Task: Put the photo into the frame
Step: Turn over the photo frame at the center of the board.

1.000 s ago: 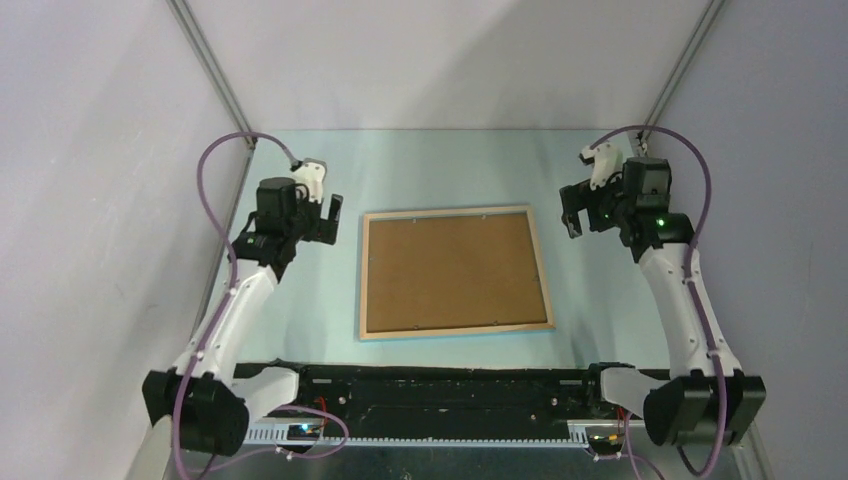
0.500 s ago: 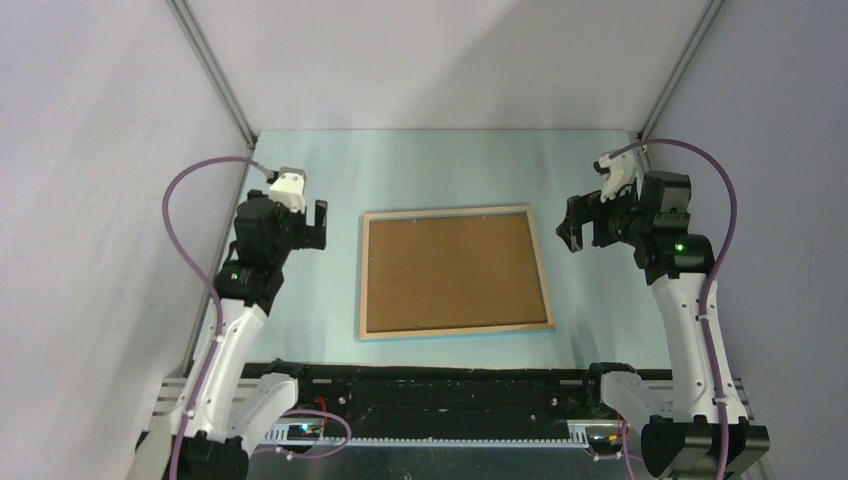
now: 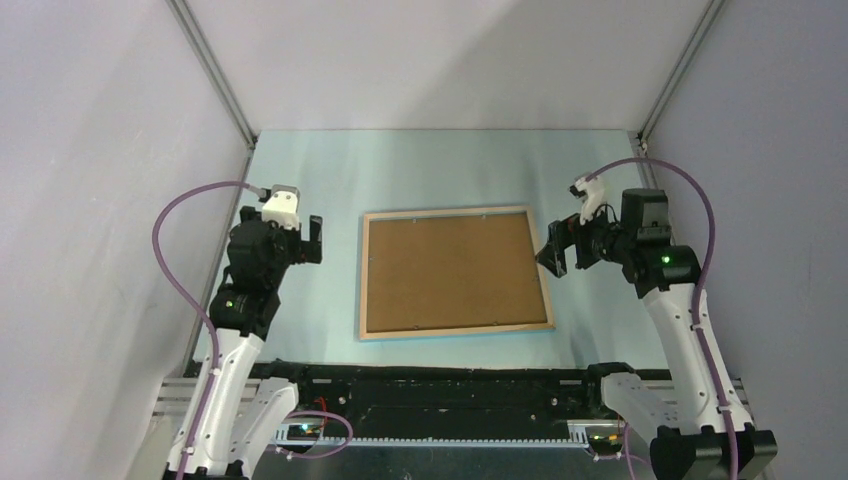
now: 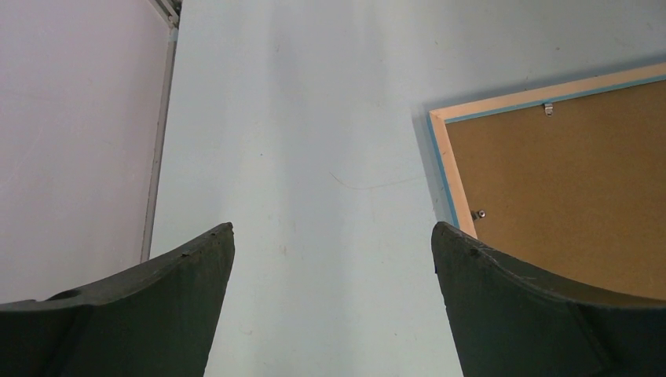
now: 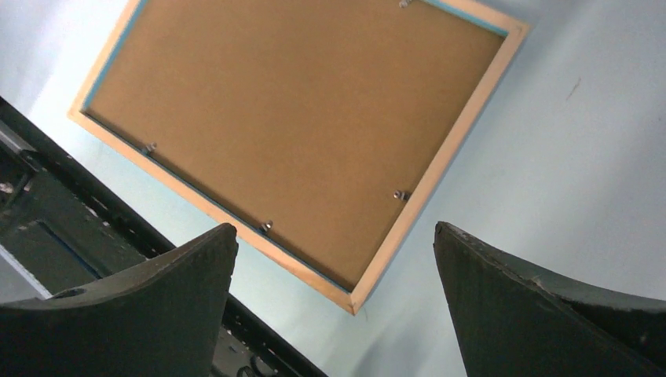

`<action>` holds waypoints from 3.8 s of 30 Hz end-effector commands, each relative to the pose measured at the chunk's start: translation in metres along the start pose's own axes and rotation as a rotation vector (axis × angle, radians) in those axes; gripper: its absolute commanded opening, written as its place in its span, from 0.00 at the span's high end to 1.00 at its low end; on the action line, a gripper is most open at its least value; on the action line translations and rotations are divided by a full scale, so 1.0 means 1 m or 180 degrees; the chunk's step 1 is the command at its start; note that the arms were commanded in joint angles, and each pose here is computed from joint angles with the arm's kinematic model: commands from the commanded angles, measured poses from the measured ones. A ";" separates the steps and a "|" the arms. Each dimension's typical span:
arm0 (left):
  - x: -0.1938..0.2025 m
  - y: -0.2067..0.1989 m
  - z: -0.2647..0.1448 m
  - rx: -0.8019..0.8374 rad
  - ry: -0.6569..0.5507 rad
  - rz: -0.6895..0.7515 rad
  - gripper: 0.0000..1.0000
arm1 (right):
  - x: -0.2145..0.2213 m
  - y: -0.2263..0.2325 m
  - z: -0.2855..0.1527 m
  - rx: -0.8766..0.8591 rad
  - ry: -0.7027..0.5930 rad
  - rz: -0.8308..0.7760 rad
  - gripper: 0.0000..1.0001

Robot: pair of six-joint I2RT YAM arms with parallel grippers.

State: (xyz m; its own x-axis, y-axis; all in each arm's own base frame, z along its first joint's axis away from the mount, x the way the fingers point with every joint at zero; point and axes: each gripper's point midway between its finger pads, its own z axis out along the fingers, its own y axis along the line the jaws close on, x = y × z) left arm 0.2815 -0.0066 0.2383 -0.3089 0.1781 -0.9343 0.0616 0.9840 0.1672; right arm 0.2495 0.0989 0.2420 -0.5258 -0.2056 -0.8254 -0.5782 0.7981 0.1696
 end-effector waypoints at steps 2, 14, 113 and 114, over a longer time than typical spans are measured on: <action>-0.041 0.003 -0.010 0.0052 -0.0304 -0.0013 0.00 | 0.002 -0.006 -0.004 0.0346 -0.0086 -0.0228 0.01; -0.034 -0.005 -0.002 0.0158 -0.0210 -0.0041 0.00 | 0.040 0.028 0.024 -0.0066 0.0291 -0.0767 0.01; 0.024 -0.031 0.004 0.0713 0.0291 0.0665 0.00 | 0.169 0.137 0.148 -0.0975 0.2117 -0.2421 1.00; 0.024 -0.034 0.002 0.0768 0.0278 0.0736 0.00 | 0.167 0.136 0.147 -0.0985 0.2125 -0.2413 1.00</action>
State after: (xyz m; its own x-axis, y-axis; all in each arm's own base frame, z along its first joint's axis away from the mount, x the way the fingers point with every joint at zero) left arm 0.2800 -0.0230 0.1885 -0.4290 0.3291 -0.8412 0.2647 0.9362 0.2313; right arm 0.1620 0.2364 0.0257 -0.1090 -0.9635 -0.2444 -0.9879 0.1323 -0.0810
